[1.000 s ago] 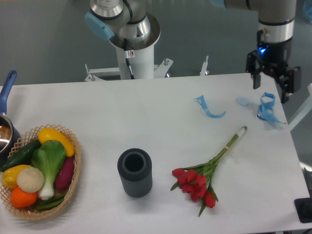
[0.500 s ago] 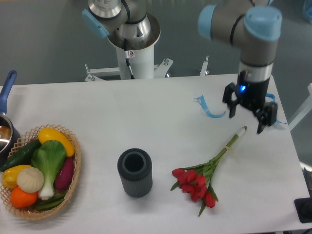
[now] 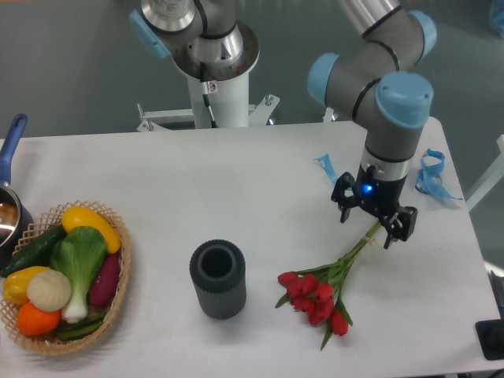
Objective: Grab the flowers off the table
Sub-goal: 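Move the open gripper over the green stems of the red tulips, then lower the gripper onto the tulip stems and close it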
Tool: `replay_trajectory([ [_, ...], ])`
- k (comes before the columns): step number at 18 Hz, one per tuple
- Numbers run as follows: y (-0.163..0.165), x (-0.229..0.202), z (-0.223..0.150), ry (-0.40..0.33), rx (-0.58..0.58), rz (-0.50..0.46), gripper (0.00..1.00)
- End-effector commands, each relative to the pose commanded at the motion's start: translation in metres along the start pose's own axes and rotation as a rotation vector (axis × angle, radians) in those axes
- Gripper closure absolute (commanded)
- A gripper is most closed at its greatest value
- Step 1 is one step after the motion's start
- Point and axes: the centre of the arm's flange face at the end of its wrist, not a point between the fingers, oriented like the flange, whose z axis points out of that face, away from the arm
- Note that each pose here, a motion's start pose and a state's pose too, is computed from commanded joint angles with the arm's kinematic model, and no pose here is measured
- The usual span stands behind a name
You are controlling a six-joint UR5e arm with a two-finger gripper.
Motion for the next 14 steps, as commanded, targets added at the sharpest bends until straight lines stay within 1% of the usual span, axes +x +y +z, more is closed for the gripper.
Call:
replay_trajectory([
  [4, 0.001, -0.001, 0.014, 0.019, 0.001, -0.008, 0.00],
  [6, 0.005, 0.001, 0.030, 0.043, -0.007, -0.013, 0.00],
  [8, 0.000, 0.004, 0.044, 0.065, -0.011, -0.005, 0.00],
  [11, 0.002, 0.006, 0.070, 0.084, -0.012, -0.010, 0.00],
  [14, -0.003, 0.014, 0.080, 0.101, -0.017, -0.001, 0.00],
])
